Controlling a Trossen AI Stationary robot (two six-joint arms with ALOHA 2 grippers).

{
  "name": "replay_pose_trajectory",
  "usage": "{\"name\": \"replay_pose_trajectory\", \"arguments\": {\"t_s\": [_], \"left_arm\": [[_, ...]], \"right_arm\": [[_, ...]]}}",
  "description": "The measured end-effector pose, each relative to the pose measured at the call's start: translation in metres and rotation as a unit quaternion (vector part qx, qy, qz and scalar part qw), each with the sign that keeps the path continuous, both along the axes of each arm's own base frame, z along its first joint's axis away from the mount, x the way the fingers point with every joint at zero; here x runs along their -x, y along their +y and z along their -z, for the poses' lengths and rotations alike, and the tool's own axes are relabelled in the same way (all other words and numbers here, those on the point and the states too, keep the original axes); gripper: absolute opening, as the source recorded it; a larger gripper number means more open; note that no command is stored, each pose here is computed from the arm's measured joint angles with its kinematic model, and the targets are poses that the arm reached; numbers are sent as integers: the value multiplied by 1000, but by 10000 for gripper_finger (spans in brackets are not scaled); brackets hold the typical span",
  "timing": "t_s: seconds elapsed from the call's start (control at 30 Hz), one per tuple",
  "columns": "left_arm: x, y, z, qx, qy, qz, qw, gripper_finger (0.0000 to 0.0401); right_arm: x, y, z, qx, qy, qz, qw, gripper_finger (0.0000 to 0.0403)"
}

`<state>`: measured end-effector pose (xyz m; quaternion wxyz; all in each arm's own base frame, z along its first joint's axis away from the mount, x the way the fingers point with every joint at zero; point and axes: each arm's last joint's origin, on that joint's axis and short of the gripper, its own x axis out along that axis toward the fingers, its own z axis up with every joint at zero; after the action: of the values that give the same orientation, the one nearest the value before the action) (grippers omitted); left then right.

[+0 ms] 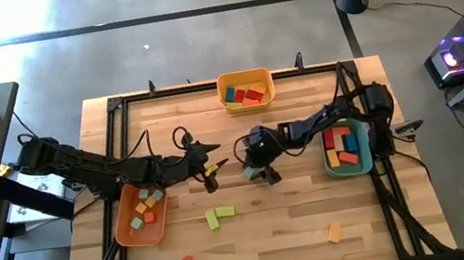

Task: Sort blocks by size
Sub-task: Put the light blue thin rectangular block into the yellow bin

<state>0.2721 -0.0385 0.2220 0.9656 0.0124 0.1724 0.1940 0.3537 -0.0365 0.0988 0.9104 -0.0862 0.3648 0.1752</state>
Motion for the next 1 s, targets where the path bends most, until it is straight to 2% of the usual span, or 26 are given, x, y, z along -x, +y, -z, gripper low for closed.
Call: {"name": "replay_pose_trajectory", "arguments": {"t_s": [0.23, 0.4, 0.53, 0.63, 0.77, 0.9, 1.0], "left_arm": [[0, 0, 1, 0, 4, 0, 1000, 218], [1, 0, 2, 0, 11, -1, 1000, 218], [3, -6, 2, -20, 12, -22, 999, 218], [6, -11, 2, -46, 13, -50, 998, 218], [8, -12, 4, -56, 24, -65, 996, 218], [9, -11, 5, -53, 29, -70, 996, 218], [8, -11, 5, -55, 28, -69, 996, 218]], "right_arm": [[2, 0, 2, -37, 32, 43, 998, 127], [-2, 5, -2, -47, 15, 86, 995, 125], [-2, 8, -15, 1, -4, 155, 988, 125], [-1, -3, -38, 30, -45, 213, 975, 125], [9, -41, -63, 45, -75, 292, 952, 125], [23, -108, -91, 31, -60, 381, 922, 125], [27, -157, -103, 8, -31, 408, 912, 125]]}}
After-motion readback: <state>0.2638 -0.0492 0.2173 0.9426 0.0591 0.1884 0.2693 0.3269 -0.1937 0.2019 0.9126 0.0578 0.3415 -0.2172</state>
